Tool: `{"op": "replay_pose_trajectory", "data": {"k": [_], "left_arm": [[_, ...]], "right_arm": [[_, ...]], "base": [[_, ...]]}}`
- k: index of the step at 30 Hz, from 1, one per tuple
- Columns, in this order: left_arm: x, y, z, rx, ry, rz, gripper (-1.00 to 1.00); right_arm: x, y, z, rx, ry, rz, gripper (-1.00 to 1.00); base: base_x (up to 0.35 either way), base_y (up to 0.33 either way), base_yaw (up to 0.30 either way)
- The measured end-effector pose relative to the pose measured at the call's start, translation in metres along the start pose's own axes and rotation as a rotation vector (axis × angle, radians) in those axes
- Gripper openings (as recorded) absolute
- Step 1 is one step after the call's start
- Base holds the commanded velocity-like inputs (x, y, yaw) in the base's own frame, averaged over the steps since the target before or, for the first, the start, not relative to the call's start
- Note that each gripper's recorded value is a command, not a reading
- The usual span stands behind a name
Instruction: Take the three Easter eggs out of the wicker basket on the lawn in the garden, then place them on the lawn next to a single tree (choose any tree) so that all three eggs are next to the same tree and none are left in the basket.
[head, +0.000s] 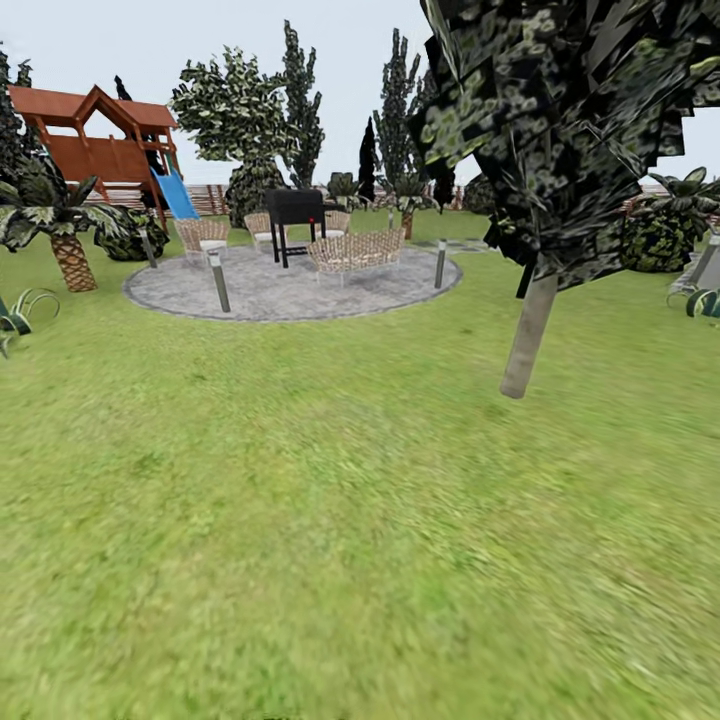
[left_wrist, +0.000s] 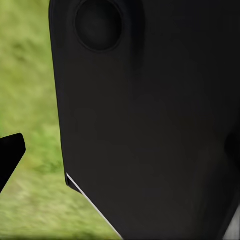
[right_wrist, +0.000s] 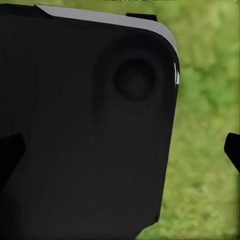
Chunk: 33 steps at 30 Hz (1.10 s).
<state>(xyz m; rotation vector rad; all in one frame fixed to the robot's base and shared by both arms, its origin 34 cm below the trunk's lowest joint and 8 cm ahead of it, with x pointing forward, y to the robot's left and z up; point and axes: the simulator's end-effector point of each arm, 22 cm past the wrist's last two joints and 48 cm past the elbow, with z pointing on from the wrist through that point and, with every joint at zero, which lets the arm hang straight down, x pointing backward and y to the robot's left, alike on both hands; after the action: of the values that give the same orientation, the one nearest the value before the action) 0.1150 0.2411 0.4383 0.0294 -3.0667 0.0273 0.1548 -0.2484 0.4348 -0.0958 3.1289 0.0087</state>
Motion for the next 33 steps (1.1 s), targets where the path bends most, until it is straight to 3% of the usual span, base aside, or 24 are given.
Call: {"op": "replay_pose_trajectory", "data": {"k": [12,33], "left_arm": [[0.0004,0.0000,0.0000,0.000,0.001,0.000,1.00],[0.0008,0.0000,0.0000,0.000,0.002,-0.001,1.00]], "right_arm": [[-0.0010,-0.0033,0.0001,0.003,-0.002,0.001,1.00],[-0.0006,-0.0003,0.0001,-0.001,-0.001,0.000,1.00]], "base": [[0.000,0.000,0.034],[0.000,0.000,0.275]]}}
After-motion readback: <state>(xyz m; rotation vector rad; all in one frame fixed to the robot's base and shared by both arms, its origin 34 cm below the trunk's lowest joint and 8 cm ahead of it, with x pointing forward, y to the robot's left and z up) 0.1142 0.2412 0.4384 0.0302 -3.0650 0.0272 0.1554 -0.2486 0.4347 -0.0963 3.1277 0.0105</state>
